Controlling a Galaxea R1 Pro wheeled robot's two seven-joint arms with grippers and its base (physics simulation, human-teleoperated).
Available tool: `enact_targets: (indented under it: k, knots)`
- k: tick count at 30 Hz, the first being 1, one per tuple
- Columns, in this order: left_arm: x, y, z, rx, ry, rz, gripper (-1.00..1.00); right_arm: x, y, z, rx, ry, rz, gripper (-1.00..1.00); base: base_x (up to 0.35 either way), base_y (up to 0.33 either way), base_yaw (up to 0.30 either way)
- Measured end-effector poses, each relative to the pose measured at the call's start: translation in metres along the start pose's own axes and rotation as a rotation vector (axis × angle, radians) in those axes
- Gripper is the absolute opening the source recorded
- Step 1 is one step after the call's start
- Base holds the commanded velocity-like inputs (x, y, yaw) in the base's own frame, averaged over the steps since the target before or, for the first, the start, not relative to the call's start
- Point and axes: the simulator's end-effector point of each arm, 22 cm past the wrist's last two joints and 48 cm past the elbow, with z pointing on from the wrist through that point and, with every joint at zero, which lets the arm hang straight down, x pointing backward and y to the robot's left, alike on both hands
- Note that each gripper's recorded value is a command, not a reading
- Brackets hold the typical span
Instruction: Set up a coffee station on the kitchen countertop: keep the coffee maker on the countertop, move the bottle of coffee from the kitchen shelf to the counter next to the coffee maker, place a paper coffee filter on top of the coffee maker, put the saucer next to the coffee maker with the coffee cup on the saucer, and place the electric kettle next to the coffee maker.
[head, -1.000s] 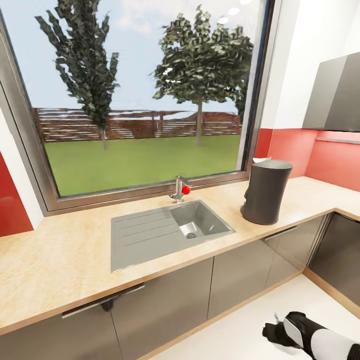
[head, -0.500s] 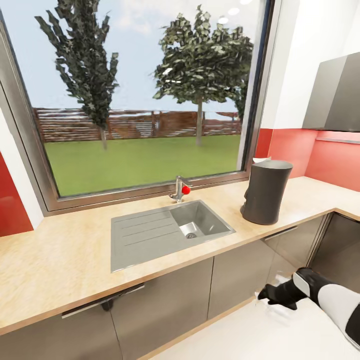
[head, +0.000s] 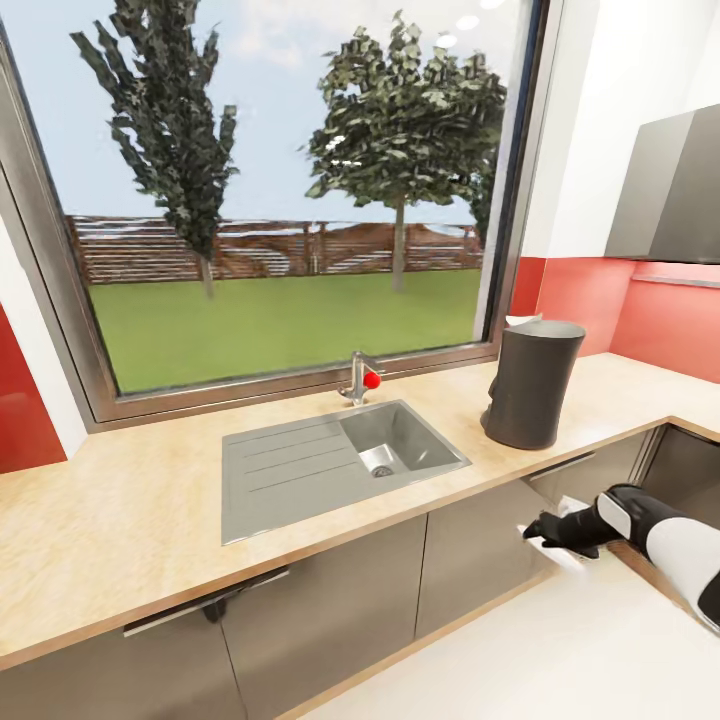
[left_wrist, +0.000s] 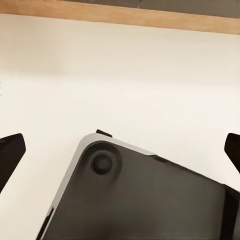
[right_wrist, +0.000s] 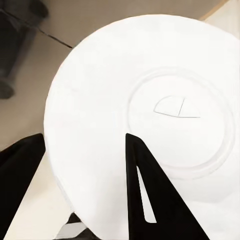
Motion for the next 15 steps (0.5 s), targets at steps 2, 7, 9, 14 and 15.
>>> enact_targets:
  k: [2,7,9,14,15]
  knots:
    - [0.000,0.000,0.000,0.000,-0.001,0.000,1.00,-0.011,0.004,-0.006,-0.002,-0.019,-0.007,-1.00,0.000,0.000,0.000]
    - [-0.002,0.002,0.000,-0.002,-0.003,0.002,1.00,-0.046,0.004,-0.024,0.047,-0.086,-0.087,-1.00,0.000,0.000,0.000]
    - [-0.002,0.003,0.000,-0.003,-0.003,0.003,1.00,-0.070,0.003,-0.036,0.090,-0.139,-0.161,-1.00,0.000,0.000,0.000]
    - [-0.002,0.003,0.000,-0.003,-0.003,0.003,1.00,-0.086,0.006,-0.046,0.095,-0.174,-0.180,-1.00,0.000,0.000,0.000]
    - [-0.002,0.003,0.000,-0.003,-0.003,0.003,1.00,-0.087,0.006,-0.047,0.095,-0.177,-0.181,-1.00,0.000,0.000,0.000]
